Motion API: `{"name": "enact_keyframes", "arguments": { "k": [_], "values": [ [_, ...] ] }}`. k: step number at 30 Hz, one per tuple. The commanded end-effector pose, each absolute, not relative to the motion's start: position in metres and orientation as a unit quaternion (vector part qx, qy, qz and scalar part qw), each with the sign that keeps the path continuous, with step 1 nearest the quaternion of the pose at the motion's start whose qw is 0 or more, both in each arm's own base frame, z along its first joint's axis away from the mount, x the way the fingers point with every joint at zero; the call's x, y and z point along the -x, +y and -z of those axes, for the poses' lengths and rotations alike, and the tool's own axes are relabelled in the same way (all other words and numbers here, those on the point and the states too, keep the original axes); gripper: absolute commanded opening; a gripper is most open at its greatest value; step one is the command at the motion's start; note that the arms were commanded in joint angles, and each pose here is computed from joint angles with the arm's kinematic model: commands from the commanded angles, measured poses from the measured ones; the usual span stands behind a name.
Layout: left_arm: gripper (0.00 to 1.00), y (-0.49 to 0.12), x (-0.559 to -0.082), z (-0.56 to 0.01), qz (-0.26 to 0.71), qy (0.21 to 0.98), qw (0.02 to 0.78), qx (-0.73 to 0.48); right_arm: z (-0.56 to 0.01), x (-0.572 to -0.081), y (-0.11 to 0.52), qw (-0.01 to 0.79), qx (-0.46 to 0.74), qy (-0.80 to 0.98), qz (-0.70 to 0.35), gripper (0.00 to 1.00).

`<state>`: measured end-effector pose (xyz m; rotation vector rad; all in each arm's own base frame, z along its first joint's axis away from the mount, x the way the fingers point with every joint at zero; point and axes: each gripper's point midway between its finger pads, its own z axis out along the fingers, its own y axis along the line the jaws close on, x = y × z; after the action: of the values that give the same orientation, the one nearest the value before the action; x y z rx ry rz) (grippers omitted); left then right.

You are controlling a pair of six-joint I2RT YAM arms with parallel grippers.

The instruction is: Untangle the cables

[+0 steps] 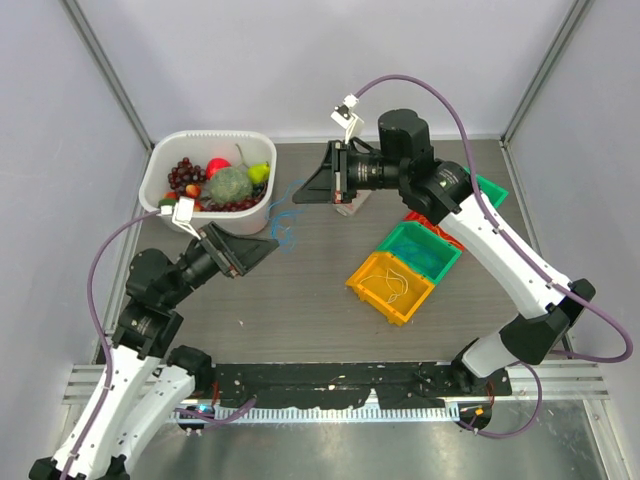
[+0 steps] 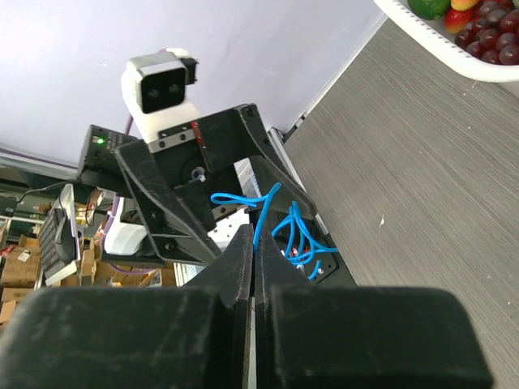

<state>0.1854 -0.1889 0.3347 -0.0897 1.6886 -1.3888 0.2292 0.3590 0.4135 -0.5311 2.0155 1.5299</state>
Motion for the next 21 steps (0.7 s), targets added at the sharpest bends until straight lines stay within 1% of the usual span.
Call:
{"name": "enact_keyframes", "arguments": {
  "k": [1, 2, 6, 9, 13, 17, 21],
  "values": [
    [0.90, -0.186, -0.191, -0.361, 0.552, 0.678, 0.485, 0.029, -0.421, -0.230, 0.355, 0.301, 0.198, 0.744, -0.563, 0.01],
    [0.88, -0.185, -0.195, -0.358, 0.538, 0.690, 0.484, 0.030, -0.423, -0.232, 0.355, 0.307, 0.196, 0.744, -0.560, 0.01],
    [0.73, -0.185, -0.209, -0.347, 0.487, 0.731, 0.478, 0.009, -0.420, -0.231, 0.359, 0.313, 0.193, 0.748, -0.553, 0.01],
    [0.70, -0.185, -0.219, -0.342, 0.467, 0.744, 0.477, 0.004, -0.420, -0.233, 0.363, 0.316, 0.190, 0.749, -0.550, 0.01],
    [0.58, -0.185, -0.226, -0.340, 0.455, 0.751, 0.479, 0.000, -0.422, -0.236, 0.364, 0.326, 0.184, 0.752, -0.542, 0.01],
    [0.55, -0.182, -0.231, -0.335, 0.437, 0.757, 0.485, -0.002, -0.421, -0.239, 0.365, 0.329, 0.177, 0.755, -0.539, 0.01],
    [0.44, -0.182, -0.233, -0.330, 0.425, 0.767, 0.481, -0.013, -0.423, -0.241, 0.368, 0.333, 0.177, 0.754, -0.538, 0.01]
  ]
}}
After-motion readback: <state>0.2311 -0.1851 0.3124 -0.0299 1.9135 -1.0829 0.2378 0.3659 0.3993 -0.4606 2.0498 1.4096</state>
